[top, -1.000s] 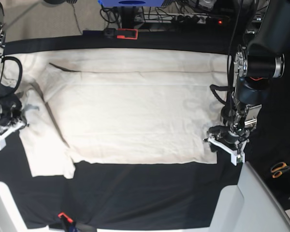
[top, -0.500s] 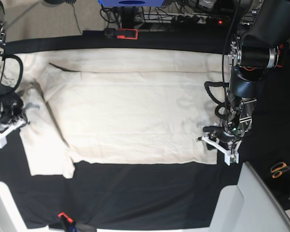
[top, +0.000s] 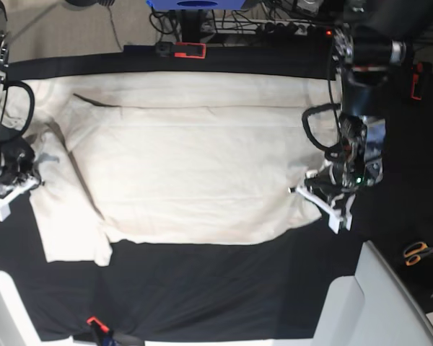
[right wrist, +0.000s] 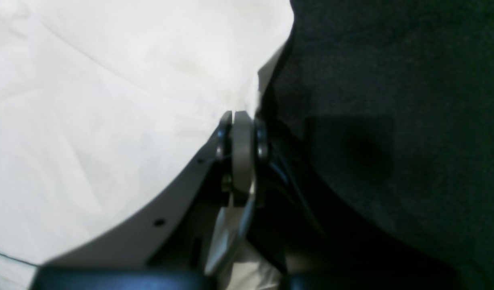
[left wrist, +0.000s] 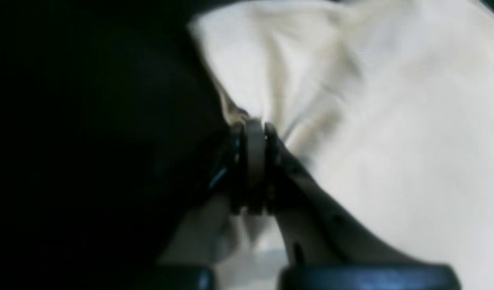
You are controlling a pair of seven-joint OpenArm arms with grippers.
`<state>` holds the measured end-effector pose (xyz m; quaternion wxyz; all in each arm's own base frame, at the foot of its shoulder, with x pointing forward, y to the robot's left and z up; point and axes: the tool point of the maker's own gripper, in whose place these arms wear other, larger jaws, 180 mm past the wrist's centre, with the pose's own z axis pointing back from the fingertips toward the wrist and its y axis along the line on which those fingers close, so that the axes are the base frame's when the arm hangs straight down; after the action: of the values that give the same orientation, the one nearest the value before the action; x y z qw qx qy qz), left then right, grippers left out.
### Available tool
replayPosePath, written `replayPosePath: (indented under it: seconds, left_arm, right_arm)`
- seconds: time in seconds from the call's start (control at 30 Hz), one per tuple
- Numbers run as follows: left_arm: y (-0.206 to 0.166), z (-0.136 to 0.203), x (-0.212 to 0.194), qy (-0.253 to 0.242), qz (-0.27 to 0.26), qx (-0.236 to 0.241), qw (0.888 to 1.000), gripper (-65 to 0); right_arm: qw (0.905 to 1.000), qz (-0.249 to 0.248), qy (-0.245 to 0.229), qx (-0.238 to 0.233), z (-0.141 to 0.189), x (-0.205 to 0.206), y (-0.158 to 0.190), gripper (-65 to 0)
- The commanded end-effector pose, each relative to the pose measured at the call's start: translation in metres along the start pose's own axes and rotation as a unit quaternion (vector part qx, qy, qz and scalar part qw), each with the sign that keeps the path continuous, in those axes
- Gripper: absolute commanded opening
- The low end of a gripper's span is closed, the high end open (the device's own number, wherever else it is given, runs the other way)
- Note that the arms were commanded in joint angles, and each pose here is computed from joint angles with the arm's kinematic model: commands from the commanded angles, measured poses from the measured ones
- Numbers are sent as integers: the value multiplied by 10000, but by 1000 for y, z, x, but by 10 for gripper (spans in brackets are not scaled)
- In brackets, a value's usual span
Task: Fold the T-shirt properly
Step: 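Lower the left gripper to the shirt's side edge and grasp it, then pull the grasped shirt edge with the left gripper toward the shirt's middle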
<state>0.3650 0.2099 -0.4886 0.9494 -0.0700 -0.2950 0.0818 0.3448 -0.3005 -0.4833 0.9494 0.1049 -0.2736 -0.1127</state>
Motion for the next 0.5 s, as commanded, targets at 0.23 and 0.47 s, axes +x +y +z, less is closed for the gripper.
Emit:
replayPosePath:
  seconds: [0.23, 0.47]
  left_arm:
    - [19, 13, -11, 228, -104, 201, 9995, -650]
    - [26, 16, -5, 162, -55, 331, 9993, -627]
  right_arm:
    - [9995, 36, -304, 2, 8, 26, -3, -644]
    - [9996, 25, -290, 7, 7, 25, -2, -644]
